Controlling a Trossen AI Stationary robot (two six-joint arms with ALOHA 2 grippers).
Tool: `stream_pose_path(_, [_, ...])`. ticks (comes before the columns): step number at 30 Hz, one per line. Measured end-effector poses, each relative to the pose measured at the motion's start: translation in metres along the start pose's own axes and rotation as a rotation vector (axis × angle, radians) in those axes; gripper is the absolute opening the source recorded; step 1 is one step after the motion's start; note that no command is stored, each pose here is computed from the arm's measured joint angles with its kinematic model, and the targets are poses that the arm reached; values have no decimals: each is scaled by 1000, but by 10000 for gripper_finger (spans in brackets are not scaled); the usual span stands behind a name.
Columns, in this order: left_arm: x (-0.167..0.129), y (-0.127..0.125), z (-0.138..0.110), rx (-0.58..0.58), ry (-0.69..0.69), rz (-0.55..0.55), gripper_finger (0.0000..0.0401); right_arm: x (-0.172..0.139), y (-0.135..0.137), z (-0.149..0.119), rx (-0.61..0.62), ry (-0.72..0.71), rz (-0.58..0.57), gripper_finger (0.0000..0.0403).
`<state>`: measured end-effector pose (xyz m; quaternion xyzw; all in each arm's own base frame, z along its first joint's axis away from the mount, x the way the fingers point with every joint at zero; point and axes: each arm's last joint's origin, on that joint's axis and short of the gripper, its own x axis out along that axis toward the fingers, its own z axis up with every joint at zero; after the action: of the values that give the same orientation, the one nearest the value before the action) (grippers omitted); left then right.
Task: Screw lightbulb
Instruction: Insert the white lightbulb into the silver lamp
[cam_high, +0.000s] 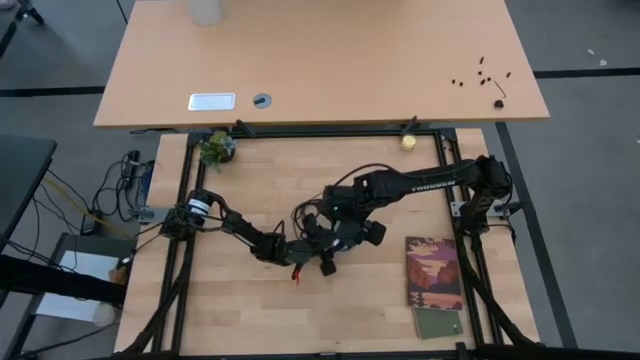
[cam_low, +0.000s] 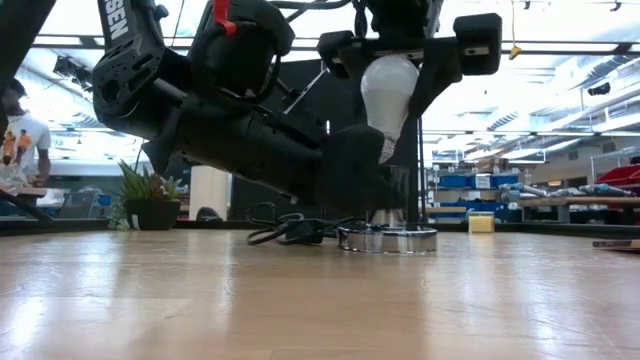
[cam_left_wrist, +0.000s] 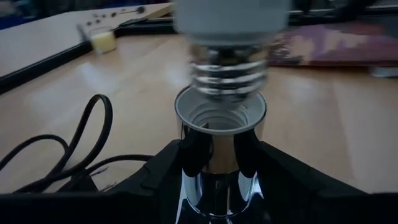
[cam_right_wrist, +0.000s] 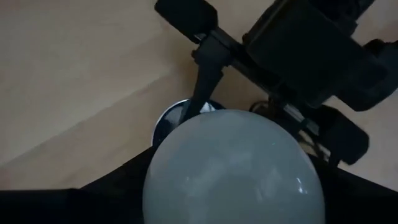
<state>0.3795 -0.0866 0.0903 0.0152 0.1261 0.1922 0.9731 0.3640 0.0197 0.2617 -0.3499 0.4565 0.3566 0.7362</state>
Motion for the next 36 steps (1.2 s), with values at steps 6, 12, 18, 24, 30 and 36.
stream_pose_path(6, [0, -3, 3, 39, -20, -95, 184, 0, 4, 0, -45, 5, 43, 275])
stream_pose_path(12, [0, -3, 3, 33, -23, -95, 184, 5, 11, 6, -62, 0, 62, 275])
stream_pose_path(18, [-1, -4, 5, 8, -46, -100, 184, 21, 17, 1, -20, 1, 63, 275])
stream_pose_path(24, [0, -3, 6, -4, -56, -74, 184, 22, 11, 0, 160, -31, 15, 275])
stream_pose_path(30, [0, -2, 5, -42, -53, -46, 184, 22, 11, 1, 276, -13, 6, 274])
stream_pose_path(36, [0, -2, 4, -74, -41, -36, 184, 22, 12, -2, 419, 51, -35, 274])
